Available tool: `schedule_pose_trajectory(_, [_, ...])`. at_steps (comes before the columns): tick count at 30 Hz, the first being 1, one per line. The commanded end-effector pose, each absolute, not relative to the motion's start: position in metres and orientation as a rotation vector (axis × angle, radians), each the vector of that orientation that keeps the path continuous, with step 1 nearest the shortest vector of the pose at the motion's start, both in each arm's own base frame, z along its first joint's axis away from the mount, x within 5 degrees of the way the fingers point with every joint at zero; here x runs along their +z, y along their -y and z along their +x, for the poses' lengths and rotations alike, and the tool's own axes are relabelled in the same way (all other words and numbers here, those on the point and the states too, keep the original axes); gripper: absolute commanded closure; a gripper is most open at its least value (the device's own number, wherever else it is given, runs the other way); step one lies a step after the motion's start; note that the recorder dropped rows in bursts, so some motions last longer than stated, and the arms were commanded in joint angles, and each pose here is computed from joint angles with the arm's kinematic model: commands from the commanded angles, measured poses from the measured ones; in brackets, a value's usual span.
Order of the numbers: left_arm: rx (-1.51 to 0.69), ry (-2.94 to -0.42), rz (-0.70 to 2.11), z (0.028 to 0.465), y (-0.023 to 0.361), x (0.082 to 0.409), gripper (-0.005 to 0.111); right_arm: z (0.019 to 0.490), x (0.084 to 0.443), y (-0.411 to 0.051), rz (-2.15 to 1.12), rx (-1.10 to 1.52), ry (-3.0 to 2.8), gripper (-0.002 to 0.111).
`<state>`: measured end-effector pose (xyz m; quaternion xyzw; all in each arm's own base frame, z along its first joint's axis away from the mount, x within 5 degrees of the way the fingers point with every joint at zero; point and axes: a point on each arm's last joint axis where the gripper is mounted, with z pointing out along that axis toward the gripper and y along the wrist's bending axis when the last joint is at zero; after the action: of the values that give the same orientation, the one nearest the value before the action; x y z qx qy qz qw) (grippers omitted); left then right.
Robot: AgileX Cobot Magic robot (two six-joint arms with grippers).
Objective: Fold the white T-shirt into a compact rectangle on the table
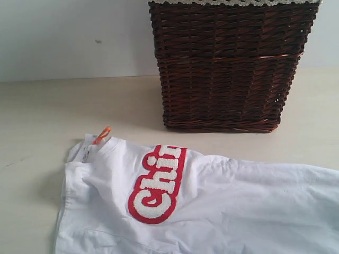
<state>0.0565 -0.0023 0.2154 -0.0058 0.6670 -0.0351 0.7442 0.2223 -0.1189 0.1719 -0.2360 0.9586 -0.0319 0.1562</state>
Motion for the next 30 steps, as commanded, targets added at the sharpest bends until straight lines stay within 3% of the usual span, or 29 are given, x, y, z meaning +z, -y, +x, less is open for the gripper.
schedule_pose_trajectory(1, [-0.086,-1.447,-0.021,0.056,0.002,0.217,0.107,0.241,0.148,0.115,-0.428,0.122,-2.683,0.108])
schedule_pose_trajectory(8, [-0.086,-1.447,-0.021,0.056,0.002,0.217,0.107,0.246,0.1,0.112,-0.373,0.35,-2.762,0.108])
schedule_pose_trajectory(14, [-0.086,-1.447,-0.021,0.056,0.002,0.217,0.107,0.252,0.072,0.127,-0.351,0.148,-2.773,0.108])
schedule_pose_trajectory(19, [-0.086,-1.447,-0.021,0.056,0.002,0.217,0.107,0.263,0.062,0.136,-0.352,0.039,-2.719,0.108])
schedule_pose_trajectory(24, [-0.086,-1.447,-0.021,0.056,0.002,0.217,0.107,0.28,0.069,0.129,-0.423,0.208,-2.591,0.108])
schedule_pose_trajectory(26, [-0.086,-1.447,-0.021,0.056,0.002,0.217,0.107,0.285,0.075,0.126,-0.428,0.272,-2.545,0.104])
schedule_pose_trajectory(30, [-0.086,-1.447,-0.021,0.056,0.002,0.217,0.107,0.289,0.089,0.125,-0.411,0.275,-2.493,0.084])
